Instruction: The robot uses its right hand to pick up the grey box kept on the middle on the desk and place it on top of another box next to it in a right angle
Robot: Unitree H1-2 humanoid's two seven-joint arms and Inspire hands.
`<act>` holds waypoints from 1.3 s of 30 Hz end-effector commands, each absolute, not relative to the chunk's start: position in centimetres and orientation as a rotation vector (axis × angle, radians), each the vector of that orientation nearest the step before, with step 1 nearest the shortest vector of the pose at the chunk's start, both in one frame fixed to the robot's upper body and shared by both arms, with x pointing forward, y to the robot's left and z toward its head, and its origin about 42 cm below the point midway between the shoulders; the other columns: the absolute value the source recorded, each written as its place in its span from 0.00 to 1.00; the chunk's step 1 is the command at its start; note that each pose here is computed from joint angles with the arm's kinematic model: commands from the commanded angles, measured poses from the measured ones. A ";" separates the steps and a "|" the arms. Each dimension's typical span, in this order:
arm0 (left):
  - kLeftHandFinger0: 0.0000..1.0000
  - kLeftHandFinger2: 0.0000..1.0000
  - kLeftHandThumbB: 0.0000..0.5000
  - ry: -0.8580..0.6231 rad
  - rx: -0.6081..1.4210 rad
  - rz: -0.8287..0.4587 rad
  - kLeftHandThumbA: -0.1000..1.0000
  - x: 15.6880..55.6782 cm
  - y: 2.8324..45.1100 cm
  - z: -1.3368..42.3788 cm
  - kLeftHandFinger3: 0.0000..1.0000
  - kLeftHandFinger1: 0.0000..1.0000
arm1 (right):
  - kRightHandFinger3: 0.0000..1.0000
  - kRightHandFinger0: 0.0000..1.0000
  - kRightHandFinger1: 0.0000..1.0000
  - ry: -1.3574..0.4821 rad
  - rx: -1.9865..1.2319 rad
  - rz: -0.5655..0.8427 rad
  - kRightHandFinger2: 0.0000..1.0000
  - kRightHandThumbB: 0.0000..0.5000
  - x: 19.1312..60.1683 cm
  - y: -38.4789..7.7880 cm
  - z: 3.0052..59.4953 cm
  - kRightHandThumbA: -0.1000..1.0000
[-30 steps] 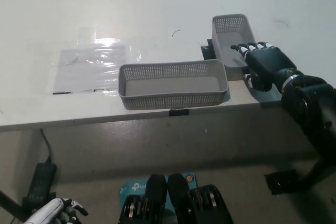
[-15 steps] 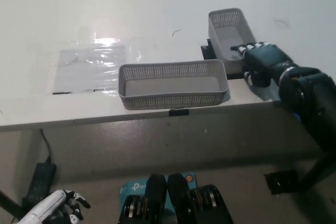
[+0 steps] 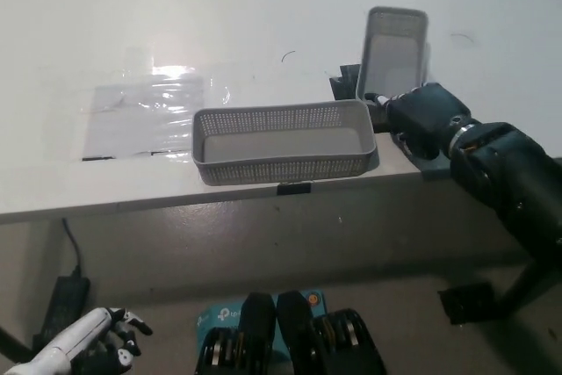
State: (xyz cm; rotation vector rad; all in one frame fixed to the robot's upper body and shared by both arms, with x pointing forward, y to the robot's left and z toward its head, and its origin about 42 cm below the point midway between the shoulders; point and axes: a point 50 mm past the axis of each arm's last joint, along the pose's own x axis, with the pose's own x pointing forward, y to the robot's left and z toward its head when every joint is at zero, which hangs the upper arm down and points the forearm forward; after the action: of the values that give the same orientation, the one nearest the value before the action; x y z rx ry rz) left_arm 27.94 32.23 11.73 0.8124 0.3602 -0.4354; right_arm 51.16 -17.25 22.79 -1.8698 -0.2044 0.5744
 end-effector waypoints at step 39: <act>0.37 0.51 0.62 0.349 0.820 -0.421 0.23 27.0 33.2 12.0 0.60 0.41 | 0.00 0.00 0.02 -0.701 -1.584 0.186 0.36 0.28 51.8 -19.7 24.2 0.00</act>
State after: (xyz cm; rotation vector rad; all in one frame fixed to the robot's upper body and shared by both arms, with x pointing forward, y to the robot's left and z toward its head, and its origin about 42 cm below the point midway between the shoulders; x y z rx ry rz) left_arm 27.22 32.56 11.33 0.8076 0.3791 -0.4359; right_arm 51.34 -20.47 20.46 -1.7096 -0.5834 0.2666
